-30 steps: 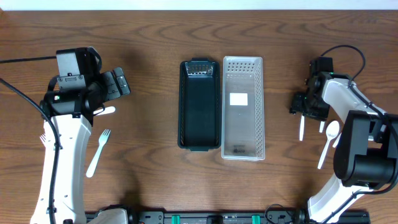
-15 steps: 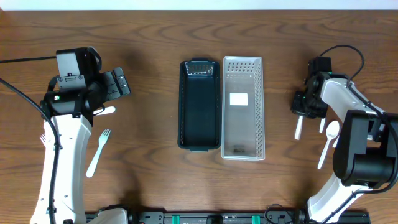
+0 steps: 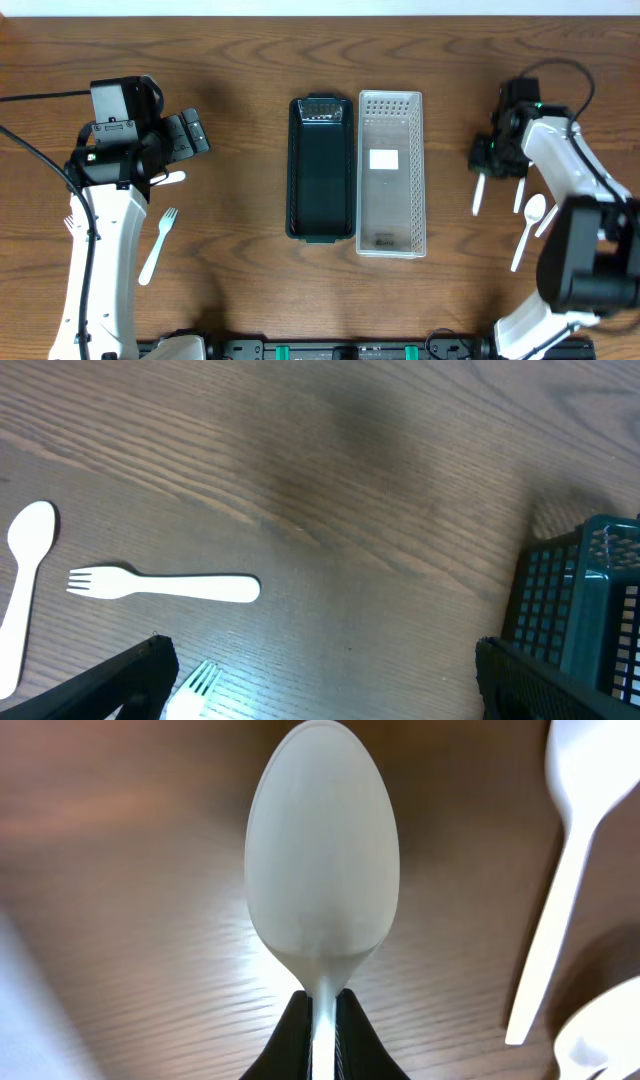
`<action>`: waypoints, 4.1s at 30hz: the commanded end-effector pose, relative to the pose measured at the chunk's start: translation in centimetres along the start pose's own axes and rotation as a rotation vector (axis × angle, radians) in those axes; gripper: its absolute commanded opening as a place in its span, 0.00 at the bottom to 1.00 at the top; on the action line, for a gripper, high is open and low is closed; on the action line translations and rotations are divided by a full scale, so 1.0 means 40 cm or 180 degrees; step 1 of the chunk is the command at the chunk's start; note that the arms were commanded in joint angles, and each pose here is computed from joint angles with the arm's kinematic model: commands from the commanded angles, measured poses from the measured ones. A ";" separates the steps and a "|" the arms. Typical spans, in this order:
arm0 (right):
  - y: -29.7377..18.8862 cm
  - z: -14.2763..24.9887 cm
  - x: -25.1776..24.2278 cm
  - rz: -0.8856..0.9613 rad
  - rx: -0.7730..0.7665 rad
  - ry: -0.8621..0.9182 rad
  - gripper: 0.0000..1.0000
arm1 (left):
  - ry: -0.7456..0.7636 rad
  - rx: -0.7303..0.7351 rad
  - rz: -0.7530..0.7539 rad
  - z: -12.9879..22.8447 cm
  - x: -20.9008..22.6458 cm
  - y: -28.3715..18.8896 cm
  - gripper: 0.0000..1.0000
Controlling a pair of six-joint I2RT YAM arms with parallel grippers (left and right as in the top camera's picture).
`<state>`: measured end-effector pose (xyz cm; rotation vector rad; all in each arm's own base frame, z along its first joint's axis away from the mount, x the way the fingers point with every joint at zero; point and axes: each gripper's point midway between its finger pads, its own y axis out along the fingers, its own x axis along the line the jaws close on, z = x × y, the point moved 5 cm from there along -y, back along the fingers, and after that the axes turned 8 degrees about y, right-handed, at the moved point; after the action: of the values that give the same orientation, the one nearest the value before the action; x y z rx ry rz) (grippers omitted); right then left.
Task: Pack container
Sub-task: 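Carry the spoon left and drop it into the white basket, then return the right gripper and grasp a second white spoon, then place the second spoon into the white basket, nudging the basket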
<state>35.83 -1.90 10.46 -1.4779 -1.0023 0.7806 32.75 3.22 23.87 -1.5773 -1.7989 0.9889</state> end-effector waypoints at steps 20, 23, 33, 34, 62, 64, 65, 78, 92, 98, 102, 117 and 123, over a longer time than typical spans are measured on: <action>-0.142 0.179 0.403 -0.0634 -0.0468 -0.1142 0.01 | 0.0020 -0.0053 0.0015 -0.015 0.000 -0.009 0.98; -0.097 0.185 0.408 -0.0563 -0.0336 -0.1111 0.01 | 0.0020 -0.0053 0.0014 -0.015 0.000 -0.009 0.98; -0.211 0.119 0.345 -0.0498 -0.0851 -0.0875 0.75 | 0.0020 -0.0053 0.0015 -0.015 0.000 -0.009 0.98; -0.245 0.103 0.320 -0.0488 -0.0979 -0.0795 0.77 | 0.0020 -0.0053 0.0015 -0.015 0.000 -0.009 0.98; 0.000 0.281 -0.257 0.0863 0.0062 0.1456 0.66 | 0.0020 -0.0053 0.0015 -0.015 0.000 -0.009 0.98; 0.020 0.289 -0.271 0.0862 0.0039 0.1520 0.66 | 0.0020 -0.0053 0.0015 -0.015 0.000 -0.009 0.98; 0.031 0.291 -0.279 0.0855 0.0018 0.1563 0.67 | 0.0020 -0.0053 0.0014 -0.015 0.000 -0.009 0.98; 0.064 0.259 -0.347 0.0760 -0.0277 0.1956 0.71 | 0.0020 -0.0053 0.0015 -0.015 0.000 -0.009 0.98; 0.135 0.239 -0.347 0.0731 -0.0281 0.1925 0.48 | 0.0020 -0.0053 0.0015 -0.015 0.000 -0.009 0.98; 0.140 0.238 -0.330 0.0571 -0.0205 0.1929 0.01 | 0.0020 -0.0051 0.0015 -0.015 0.000 -0.008 0.98; 0.101 0.211 -0.293 0.0196 -0.0198 0.1933 0.01 | 0.0020 -0.0051 0.0015 -0.015 0.000 -0.008 0.98; -0.315 0.160 0.074 -0.1689 -0.1276 0.0107 0.01 | 0.0020 -0.0053 0.0014 -0.015 0.000 -0.009 0.98; -0.219 0.223 0.204 -0.1501 -0.0929 -0.0406 0.02 | 0.0020 -0.0051 0.0014 -0.015 0.000 -0.008 0.98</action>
<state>29.68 7.44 20.79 -1.3799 -1.5450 0.2723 32.75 3.19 23.86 -1.5793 -1.7970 0.9903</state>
